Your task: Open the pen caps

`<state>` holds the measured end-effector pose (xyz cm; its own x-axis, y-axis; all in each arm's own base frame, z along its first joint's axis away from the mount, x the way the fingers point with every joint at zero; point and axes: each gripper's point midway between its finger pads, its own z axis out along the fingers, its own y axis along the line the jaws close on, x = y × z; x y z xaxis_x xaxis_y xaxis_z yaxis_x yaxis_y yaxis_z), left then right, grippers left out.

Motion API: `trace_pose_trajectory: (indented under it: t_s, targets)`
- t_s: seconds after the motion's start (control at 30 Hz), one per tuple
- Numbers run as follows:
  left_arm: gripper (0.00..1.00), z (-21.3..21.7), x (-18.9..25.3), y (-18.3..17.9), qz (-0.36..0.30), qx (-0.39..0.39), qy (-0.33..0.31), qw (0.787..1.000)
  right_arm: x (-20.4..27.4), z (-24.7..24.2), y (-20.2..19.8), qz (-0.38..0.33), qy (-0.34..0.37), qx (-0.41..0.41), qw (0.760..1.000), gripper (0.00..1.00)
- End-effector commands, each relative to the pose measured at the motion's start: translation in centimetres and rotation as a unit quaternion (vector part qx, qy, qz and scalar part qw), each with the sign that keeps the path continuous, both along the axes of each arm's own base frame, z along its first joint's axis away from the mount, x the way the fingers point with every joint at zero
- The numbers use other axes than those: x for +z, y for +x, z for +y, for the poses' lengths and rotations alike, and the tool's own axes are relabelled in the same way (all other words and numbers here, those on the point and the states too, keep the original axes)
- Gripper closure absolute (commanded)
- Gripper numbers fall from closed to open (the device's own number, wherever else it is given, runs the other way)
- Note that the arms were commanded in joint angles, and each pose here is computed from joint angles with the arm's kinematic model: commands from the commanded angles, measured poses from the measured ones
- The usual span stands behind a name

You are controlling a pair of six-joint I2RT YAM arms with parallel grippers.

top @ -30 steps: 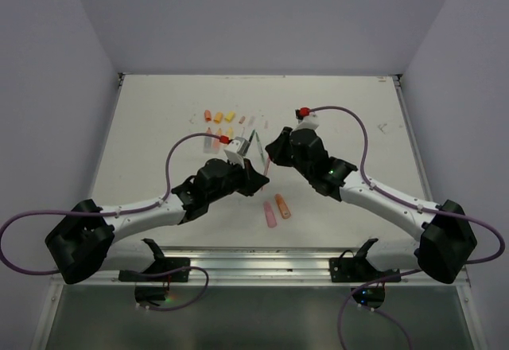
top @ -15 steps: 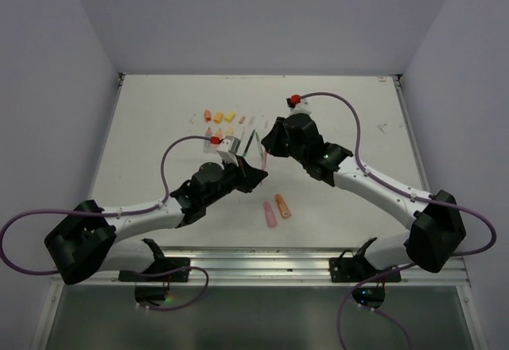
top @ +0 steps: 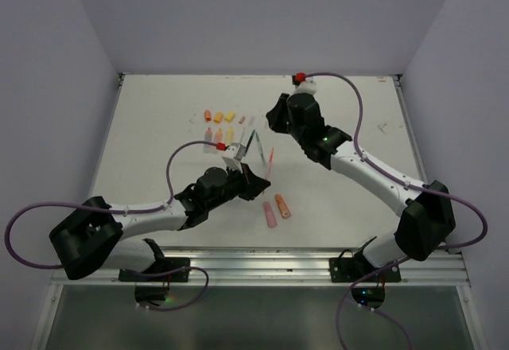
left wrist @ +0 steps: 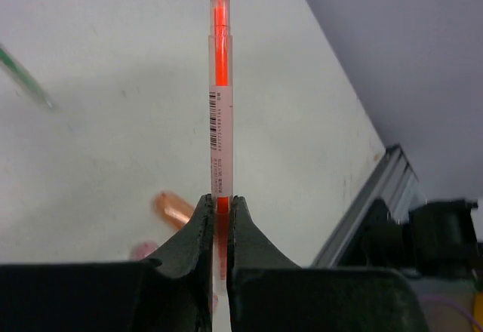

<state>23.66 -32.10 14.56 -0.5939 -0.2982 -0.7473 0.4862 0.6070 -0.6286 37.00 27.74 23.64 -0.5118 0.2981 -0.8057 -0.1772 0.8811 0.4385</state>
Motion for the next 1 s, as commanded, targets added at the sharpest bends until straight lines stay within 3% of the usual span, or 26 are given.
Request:
trace_pose_trajectory:
  t_s: [0.0,0.3,0.53,0.77,0.97]
  targets:
    - [1.00,-0.4,-5.2,-5.1,0.077,-0.089,0.057,0.991,13.8,-5.5,6.3,-0.198,0.093,-0.138,0.966,1.00]
    - [1.00,-0.1,-5.4,-4.7,0.081,-0.076,0.062,0.992,16.6,-5.6,7.7,-0.224,0.096,-0.135,0.960,0.99]
    - [1.00,3.4,-5.8,-2.4,0.091,0.032,0.118,0.988,4.8,-4.4,10.3,-0.064,-0.052,-0.111,0.990,0.98]
    - [1.00,5.6,-6.3,-0.7,0.107,0.086,0.145,0.980,-7.7,-3.3,11.6,0.089,-0.139,-0.089,0.982,1.00]
    - [1.00,6.6,-6.8,0.1,0.117,0.098,0.144,0.978,-12.8,-2.8,13.1,0.134,-0.156,-0.082,0.975,1.00]
